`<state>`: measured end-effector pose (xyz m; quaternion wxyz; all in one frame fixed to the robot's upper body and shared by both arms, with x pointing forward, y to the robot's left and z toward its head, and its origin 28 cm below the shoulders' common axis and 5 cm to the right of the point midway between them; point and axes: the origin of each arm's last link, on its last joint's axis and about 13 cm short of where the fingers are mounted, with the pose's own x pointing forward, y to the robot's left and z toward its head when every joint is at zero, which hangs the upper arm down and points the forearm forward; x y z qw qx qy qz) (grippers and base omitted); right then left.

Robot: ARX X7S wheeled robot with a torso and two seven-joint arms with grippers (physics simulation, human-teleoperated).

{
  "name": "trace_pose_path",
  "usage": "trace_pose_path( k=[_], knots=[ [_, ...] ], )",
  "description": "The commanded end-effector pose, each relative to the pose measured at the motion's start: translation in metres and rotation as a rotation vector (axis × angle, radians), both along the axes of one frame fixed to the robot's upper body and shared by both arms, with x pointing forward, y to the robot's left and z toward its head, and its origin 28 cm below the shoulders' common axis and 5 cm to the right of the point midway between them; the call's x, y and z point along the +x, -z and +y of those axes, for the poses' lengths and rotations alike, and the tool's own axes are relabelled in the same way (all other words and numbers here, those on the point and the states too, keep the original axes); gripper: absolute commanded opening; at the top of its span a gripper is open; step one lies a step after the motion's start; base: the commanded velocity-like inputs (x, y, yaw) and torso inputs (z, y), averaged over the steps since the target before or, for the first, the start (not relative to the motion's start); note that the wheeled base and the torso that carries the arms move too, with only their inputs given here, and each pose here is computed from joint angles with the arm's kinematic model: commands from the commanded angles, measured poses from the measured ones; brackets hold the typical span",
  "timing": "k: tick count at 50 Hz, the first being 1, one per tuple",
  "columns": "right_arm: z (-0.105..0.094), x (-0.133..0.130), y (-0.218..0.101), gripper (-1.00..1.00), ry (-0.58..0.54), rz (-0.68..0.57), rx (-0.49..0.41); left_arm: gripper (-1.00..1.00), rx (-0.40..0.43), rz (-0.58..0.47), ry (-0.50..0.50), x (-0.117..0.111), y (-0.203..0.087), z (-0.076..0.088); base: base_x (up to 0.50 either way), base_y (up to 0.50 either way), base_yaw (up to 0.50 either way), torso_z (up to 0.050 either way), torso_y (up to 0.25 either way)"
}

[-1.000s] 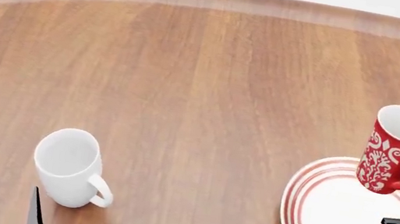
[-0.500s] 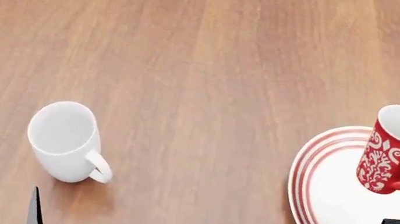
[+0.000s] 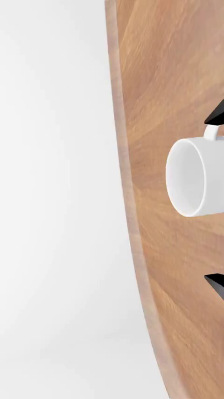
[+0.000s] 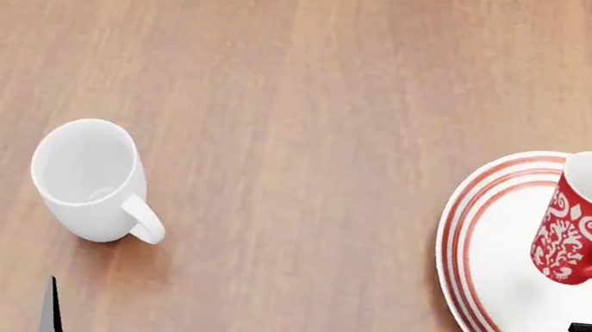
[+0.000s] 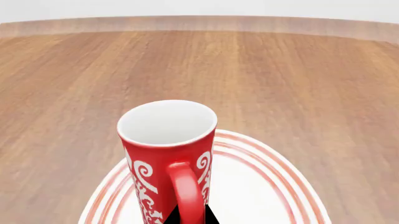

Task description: Pick up the red mug and put it on the plate

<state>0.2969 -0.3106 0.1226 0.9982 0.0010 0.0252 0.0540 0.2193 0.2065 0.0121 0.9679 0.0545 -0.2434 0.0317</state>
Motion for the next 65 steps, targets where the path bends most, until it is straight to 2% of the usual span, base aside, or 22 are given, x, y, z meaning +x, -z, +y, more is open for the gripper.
trace_pose_path(
  k=[1, 24, 43, 44, 54, 65],
  knots=[
    [-0.0002, 0.0002, -0.0042, -1.0, 0.001, -0.018, -0.002, 1.0, -0.002, -0.001, -0.001, 0.0, 0.0, 0.0, 0.0, 0.0, 0.0, 0.016, -0.07],
    [-0.0021, 0.0039, -0.0035, -1.0, 0.054, -0.049, -0.008, 1.0, -0.006, -0.003, 0.004, 0.0001, 0.0, -0.0001, 0.0, 0.0, 0.0, 0.005, -0.016],
    [0.0016, 0.0027, 0.0014, -1.0, 0.031, -0.058, -0.013, 1.0, -0.003, -0.005, 0.005, 0.0001, 0.0, -0.0001, 0.0, 0.0, 0.0, 0.0, 0.0],
    [0.0014, 0.0028, 0.0016, -1.0, 0.03, -0.057, -0.017, 1.0, 0.021, -0.016, -0.002, 0.0003, -0.0002, 0.0003, 0.0, 0.0, 0.0, 0.0, 0.0],
    [0.0003, 0.0022, -0.0005, -1.0, 0.031, -0.06, -0.027, 1.0, 0.036, -0.035, -0.011, 0.0006, -0.0003, 0.0004, 0.0, 0.0, 0.0, 0.0, 0.0],
    [0.0014, 0.0027, -0.0018, -1.0, 0.025, -0.063, -0.027, 1.0, 0.04, -0.036, -0.001, 0.0007, -0.0003, 0.0004, 0.0, 0.0, 0.0, 0.0, -0.105]
  ],
)
